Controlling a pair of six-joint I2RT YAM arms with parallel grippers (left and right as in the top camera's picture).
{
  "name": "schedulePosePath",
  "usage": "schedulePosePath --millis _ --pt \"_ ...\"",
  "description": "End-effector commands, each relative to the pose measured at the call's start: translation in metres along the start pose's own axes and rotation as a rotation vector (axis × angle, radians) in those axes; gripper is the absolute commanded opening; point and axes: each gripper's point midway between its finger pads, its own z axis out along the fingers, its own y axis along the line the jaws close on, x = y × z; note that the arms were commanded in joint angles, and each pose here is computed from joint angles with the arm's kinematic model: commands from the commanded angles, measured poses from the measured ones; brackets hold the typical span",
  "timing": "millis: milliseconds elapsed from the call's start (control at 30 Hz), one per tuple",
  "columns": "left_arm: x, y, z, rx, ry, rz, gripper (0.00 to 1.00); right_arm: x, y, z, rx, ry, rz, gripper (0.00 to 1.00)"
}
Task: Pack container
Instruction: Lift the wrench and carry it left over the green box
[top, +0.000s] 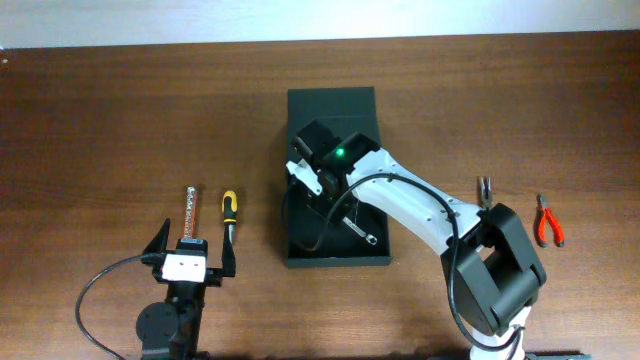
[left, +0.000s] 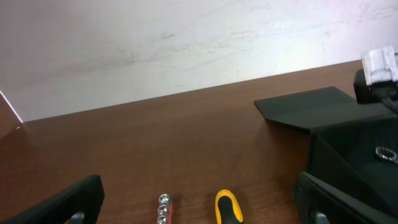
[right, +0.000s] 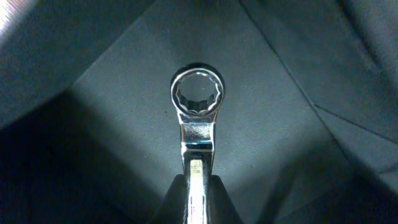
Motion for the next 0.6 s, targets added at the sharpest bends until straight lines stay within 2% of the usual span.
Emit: schedulePosePath --millis 0,567 --pt "0.0013 0.0014 -0.0002 -0.007 0.002 0.012 0.99 0.0056 0.0032 0.0108 -0.011 0.022 0.006 0.05" --pt "0.0013 0.0014 -0.0002 -0.007 0.002 0.012 0.99 0.0003 0.0022 0.0205 -0.008 -0.016 0.058 0.06"
